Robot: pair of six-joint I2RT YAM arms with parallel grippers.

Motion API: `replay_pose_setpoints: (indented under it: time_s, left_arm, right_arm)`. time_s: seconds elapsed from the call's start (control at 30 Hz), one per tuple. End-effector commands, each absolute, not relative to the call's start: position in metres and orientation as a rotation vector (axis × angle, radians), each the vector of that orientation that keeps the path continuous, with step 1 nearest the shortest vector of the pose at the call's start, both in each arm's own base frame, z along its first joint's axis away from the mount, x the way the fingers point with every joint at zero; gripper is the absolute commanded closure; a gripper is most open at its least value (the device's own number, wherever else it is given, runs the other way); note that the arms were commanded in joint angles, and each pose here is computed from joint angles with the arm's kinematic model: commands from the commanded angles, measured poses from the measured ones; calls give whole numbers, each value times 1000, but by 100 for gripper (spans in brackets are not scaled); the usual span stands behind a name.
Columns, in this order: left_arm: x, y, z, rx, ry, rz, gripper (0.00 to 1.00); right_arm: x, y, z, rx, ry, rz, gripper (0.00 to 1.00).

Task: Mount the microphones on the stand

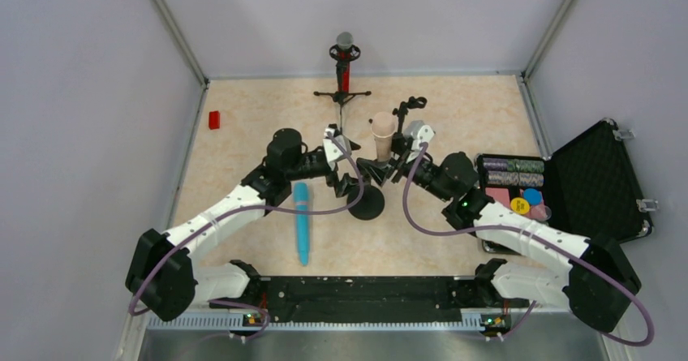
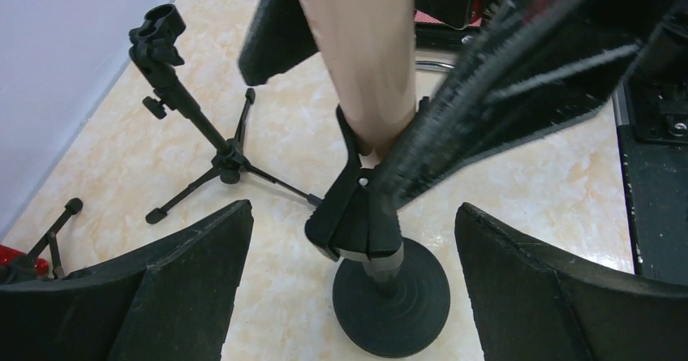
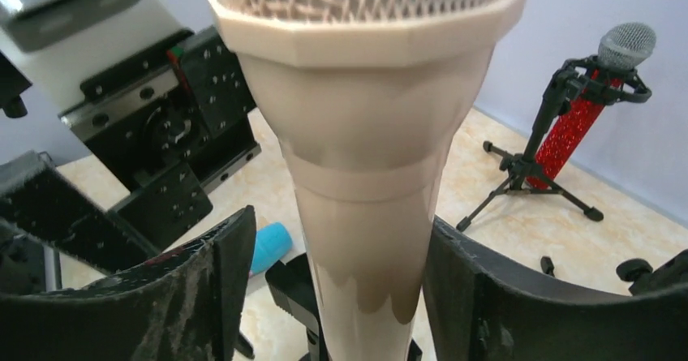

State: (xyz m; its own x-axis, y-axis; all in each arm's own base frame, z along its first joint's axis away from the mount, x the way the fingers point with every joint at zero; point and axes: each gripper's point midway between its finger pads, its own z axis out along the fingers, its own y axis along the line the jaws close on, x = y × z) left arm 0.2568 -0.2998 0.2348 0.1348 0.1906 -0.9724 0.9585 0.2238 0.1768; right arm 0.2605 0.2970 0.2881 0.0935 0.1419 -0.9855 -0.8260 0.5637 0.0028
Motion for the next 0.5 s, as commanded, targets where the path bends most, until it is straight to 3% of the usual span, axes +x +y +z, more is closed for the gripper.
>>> replay_pose_setpoints:
  time_s: [0.0,0.2,0.47]
  left_arm:
    - [263,-294,265,1120,1259,-833,1]
    - [265,-282,285,1032,1223,-870,1]
    - [258,-269,302,954,1242,-872,1]
  right_arm:
    - [252,297,305,-679,1261,823,26]
    - [246,290,309,-684,1271,809,2]
    - [237,274,310,-676,1284,776,1]
